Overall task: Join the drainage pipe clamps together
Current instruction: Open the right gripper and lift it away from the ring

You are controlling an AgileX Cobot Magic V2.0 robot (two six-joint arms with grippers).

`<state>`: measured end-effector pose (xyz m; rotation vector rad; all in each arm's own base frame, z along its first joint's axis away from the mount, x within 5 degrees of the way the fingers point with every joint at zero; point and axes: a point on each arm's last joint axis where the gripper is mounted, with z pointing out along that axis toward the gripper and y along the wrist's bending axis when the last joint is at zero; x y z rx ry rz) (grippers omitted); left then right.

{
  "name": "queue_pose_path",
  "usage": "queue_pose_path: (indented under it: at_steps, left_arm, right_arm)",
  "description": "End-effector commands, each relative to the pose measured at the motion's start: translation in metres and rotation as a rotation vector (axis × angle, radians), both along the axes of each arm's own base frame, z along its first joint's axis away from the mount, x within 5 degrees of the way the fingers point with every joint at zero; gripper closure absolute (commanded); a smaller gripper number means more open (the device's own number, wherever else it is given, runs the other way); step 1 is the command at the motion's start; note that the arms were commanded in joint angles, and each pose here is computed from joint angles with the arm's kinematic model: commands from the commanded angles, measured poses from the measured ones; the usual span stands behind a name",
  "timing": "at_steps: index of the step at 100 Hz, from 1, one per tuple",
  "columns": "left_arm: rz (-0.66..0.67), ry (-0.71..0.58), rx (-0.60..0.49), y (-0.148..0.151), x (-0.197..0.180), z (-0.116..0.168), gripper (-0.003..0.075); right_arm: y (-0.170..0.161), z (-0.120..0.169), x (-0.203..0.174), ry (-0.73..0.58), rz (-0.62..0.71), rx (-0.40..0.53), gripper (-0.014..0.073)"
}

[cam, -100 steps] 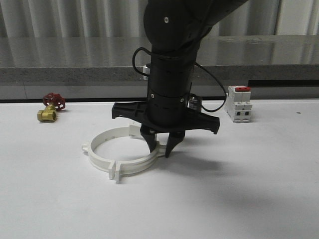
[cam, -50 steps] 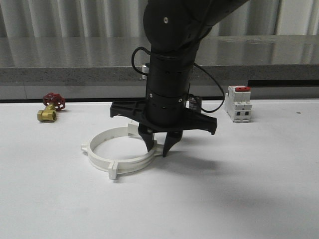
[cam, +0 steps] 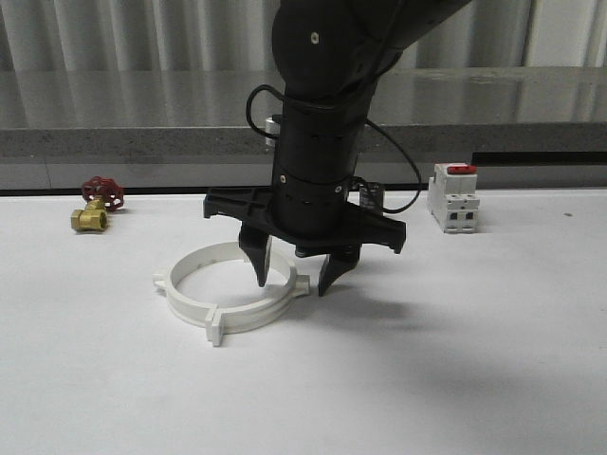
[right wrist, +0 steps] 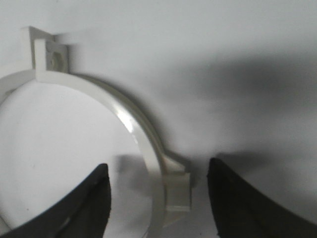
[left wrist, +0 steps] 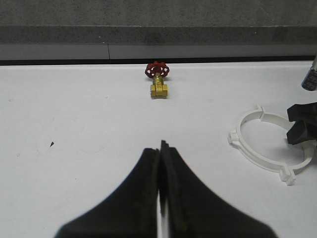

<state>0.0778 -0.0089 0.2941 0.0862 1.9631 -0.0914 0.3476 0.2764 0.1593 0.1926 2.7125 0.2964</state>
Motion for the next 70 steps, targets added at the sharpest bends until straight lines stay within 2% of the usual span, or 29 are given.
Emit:
queue_pose_path:
  at_steps: [1, 18, 37, 57, 70]
  left_arm:
    - [0.002, -0.092, -0.02, 0.0, 0.002, 0.015, 0.0741]
    - [0.002, -0.092, -0.02, 0.0, 0.002, 0.015, 0.0741]
    - [0.002, -0.092, -0.02, 0.0, 0.002, 0.015, 0.0741]
    - [0.002, -0.092, -0.02, 0.0, 0.002, 0.015, 0.0741]
    - [0.002, -0.092, -0.02, 0.0, 0.002, 0.015, 0.0741]
  right_arm:
    - [-0.002, 0.052, 0.003, -0.142, 0.058, 0.046, 0.0142]
    - [-0.019, 0.085, 0.0, -0.202, 0.124, 0.001, 0.0142]
    - [-0.053, 0.124, -0.007, -0.276, 0.162, -0.042, 0.0142]
    - [-0.114, 0.15, -0.029, -0.331, 0.123, -0.091, 0.0142]
    - [-0.163, 0.163, -0.055, -0.369, 0.048, -0.135, 0.0142]
